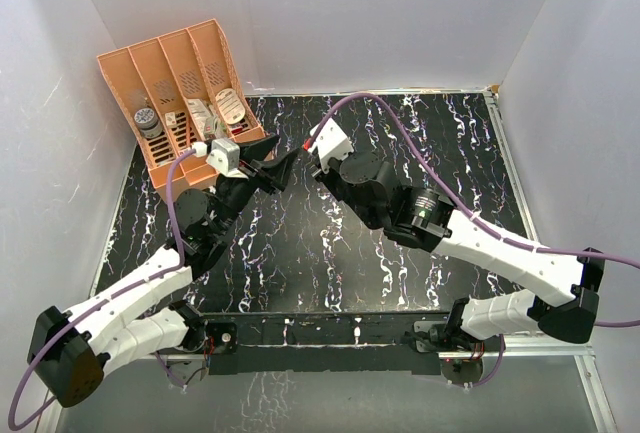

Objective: Remove the keys from the keyring

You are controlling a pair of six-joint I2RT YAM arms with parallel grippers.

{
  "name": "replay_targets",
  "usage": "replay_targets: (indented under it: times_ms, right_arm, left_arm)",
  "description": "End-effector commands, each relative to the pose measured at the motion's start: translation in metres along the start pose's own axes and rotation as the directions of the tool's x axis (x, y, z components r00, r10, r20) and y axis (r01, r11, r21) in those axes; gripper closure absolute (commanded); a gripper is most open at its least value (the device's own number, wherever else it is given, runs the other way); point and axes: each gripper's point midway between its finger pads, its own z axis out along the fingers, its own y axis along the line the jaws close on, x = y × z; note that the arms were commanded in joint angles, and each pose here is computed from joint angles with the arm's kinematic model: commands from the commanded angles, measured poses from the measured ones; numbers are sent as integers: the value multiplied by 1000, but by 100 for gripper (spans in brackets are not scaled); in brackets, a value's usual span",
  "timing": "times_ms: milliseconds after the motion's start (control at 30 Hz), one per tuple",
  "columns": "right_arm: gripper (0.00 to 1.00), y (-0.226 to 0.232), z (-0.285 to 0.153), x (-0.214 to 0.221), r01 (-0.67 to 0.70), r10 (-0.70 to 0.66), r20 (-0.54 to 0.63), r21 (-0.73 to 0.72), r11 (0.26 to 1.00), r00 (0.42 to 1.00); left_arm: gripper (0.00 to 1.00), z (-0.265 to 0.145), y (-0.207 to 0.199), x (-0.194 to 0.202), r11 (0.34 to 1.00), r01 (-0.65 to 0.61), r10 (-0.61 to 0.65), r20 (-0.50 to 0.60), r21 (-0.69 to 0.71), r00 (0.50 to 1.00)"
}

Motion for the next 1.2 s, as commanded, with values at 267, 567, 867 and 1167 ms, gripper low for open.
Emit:
replay_targets:
  times_ms: [267, 567, 867, 1167]
  right_arm:
    - [100, -15, -11, -44, -54, 46, 121, 61, 997, 992]
    - [100, -14, -11, -45, -60, 51, 132, 64, 996, 990]
    - [100, -12, -11, -46, -63, 55, 136, 58, 996, 989]
    - [100, -11, -13, -48, -67, 58, 143, 54, 996, 988]
  left_arm:
    - [21, -3, -34, 11, 978, 78, -86, 29, 195, 996]
    - [20, -10, -41, 14, 966, 71, -91, 70, 250, 993]
    - [25, -5, -49, 12, 952, 36, -80, 134, 305, 988]
    - [28, -3, -42, 15, 961, 6, -56, 177, 276, 983]
